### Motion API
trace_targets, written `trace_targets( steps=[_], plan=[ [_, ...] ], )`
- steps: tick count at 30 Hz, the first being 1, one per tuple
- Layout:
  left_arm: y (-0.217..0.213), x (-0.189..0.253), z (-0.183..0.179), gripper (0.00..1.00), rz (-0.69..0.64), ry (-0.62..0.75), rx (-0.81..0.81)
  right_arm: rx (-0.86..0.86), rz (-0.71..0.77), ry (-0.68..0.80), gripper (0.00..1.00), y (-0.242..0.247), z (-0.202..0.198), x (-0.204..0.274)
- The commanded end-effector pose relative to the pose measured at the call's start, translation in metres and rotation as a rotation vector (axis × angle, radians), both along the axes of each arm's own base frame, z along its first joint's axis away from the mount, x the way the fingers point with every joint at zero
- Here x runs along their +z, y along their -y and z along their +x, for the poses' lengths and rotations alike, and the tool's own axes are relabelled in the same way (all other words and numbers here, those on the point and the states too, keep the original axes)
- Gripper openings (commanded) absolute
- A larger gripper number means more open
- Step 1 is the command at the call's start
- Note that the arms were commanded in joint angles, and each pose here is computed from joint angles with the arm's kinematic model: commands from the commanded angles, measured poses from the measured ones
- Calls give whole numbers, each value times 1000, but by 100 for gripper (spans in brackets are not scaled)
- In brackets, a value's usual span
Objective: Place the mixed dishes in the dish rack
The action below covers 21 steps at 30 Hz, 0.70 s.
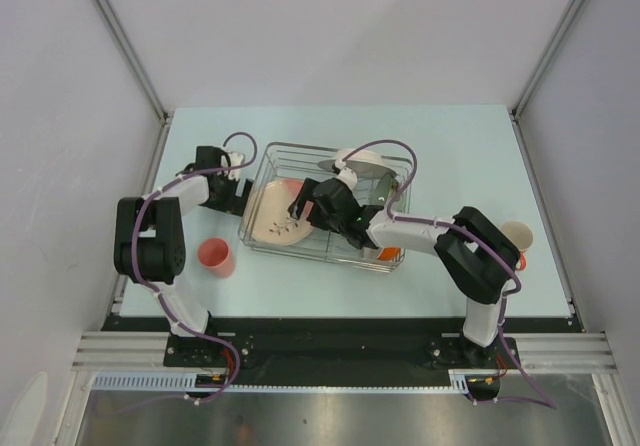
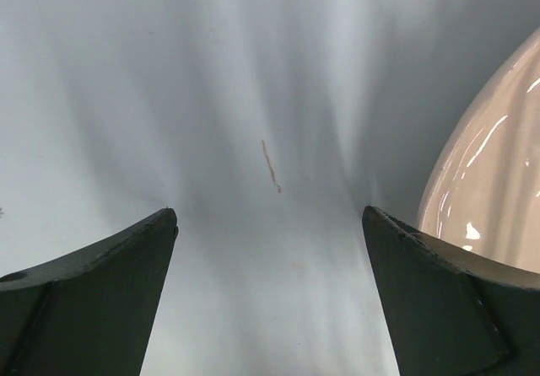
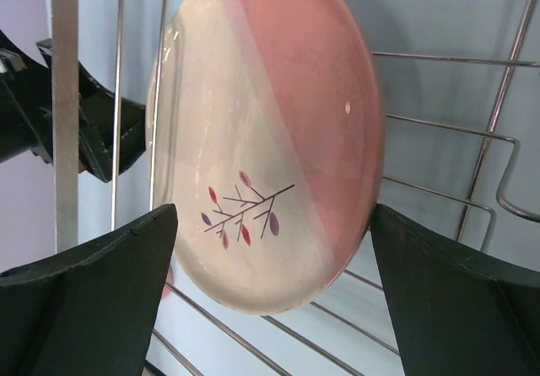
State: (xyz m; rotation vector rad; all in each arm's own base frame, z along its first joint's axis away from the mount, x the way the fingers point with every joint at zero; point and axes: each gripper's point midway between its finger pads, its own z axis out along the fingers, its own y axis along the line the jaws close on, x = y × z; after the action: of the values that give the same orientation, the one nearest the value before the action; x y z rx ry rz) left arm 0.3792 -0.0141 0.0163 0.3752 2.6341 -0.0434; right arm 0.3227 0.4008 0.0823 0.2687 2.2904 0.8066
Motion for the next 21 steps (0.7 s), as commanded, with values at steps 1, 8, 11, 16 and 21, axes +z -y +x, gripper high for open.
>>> trace_targets(
  steps=[1, 8, 11, 16, 21],
  plan=[
    [96, -12, -68, 100, -304, -249, -196, 242, 290, -175, 99, -72, -49, -42],
    [123, -9, -75, 99, -336, -272, -268, 245, 332, -169, 88, -77, -45, -43],
    [132, -10, -82, 99, -361, -297, -299, 246, 338, -167, 84, -78, -44, -45],
    [145, -12, -90, 99, -391, -332, -347, 247, 357, -162, 81, -80, -42, -46],
    [149, -14, -94, 99, -389, -337, -370, 248, 355, -164, 70, -80, -42, -48]
  ],
)
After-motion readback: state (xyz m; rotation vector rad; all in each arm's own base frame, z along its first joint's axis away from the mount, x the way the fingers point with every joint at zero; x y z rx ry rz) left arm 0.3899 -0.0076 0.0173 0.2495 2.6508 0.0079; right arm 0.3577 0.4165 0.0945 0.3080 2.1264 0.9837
